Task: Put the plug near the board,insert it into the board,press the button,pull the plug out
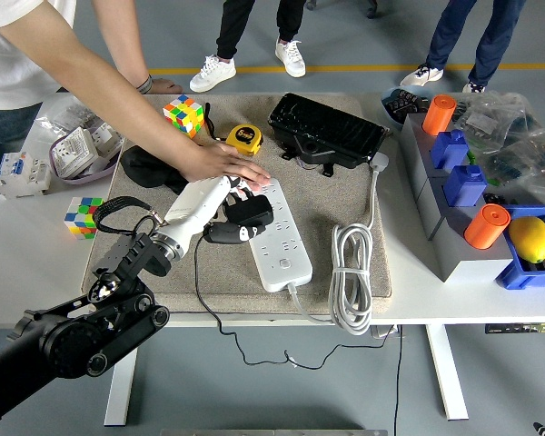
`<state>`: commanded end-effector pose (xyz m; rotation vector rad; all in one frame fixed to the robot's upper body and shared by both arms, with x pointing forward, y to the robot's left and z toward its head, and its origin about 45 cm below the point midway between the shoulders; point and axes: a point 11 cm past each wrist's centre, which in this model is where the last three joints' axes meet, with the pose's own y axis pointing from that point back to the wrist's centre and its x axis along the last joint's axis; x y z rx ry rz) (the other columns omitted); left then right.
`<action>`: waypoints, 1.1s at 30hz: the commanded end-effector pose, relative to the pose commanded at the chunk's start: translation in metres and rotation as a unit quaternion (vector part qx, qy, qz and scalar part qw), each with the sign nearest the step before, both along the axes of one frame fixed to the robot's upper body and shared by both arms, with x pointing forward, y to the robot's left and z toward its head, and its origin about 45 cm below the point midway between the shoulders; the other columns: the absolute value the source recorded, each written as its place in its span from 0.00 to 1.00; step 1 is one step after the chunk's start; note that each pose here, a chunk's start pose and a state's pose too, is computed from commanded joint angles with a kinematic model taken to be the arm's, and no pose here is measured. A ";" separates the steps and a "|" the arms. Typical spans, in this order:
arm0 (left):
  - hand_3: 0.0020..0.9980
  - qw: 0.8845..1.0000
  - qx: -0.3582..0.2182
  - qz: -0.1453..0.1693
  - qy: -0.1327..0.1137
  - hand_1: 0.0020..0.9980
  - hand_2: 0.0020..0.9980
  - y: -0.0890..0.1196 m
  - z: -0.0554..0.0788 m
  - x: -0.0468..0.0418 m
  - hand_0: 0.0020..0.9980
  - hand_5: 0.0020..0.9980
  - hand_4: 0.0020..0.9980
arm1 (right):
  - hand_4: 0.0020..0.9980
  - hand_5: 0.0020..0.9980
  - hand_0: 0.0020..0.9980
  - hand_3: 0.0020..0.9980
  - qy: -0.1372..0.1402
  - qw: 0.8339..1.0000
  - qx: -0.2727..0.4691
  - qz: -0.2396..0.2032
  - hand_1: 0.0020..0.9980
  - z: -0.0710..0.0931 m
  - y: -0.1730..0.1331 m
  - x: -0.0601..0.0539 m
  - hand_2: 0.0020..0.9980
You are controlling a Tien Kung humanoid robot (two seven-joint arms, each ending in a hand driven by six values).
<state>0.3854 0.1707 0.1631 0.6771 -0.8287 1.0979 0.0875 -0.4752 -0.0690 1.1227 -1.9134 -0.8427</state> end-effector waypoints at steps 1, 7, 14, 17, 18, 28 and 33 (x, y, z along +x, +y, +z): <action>0.45 1.000 -0.004 0.001 -0.004 0.33 0.31 0.001 0.002 0.0006 0.21 0.16 0.77 | 0.79 0.27 0.60 0.55 0.000 1.000 0.000 0.000 0.59 0.000 0.000 0.000 0.55; 0.47 0.999 0.008 0.027 -0.020 0.33 0.32 0.027 0.003 0.0087 0.22 0.17 0.77 | 0.79 0.27 0.60 0.55 -0.001 1.000 0.001 -0.002 0.59 0.000 0.001 0.001 0.55; 0.48 0.999 0.023 0.046 -0.017 0.35 0.33 0.053 -0.010 0.0092 0.23 0.18 0.77 | 0.79 0.27 0.60 0.55 -0.001 1.000 0.001 -0.002 0.59 0.000 0.001 0.000 0.55; 0.48 0.999 0.026 0.046 -0.013 0.35 0.33 0.062 -0.016 0.0068 0.23 0.18 0.77 | 0.79 0.27 0.60 0.55 -0.001 1.000 0.002 -0.001 0.59 0.000 0.001 0.001 0.55; 0.49 0.999 0.029 0.045 -0.011 0.39 0.37 0.065 -0.018 0.0057 0.25 0.20 0.78 | 0.79 0.27 0.60 0.55 -0.001 1.000 0.001 0.000 0.59 0.000 0.001 0.001 0.55; 0.52 0.998 0.041 0.043 0.017 0.41 0.44 0.079 -0.037 -0.0028 0.29 0.20 0.78 | 0.79 0.27 0.60 0.55 -0.002 1.000 0.001 -0.001 0.59 0.000 0.001 0.001 0.55; 0.54 0.998 0.042 0.045 0.023 0.46 0.48 0.080 -0.040 -0.0036 0.31 0.21 0.78 | 0.79 0.27 0.60 0.55 -0.003 1.000 0.002 0.000 0.59 0.000 0.002 0.002 0.55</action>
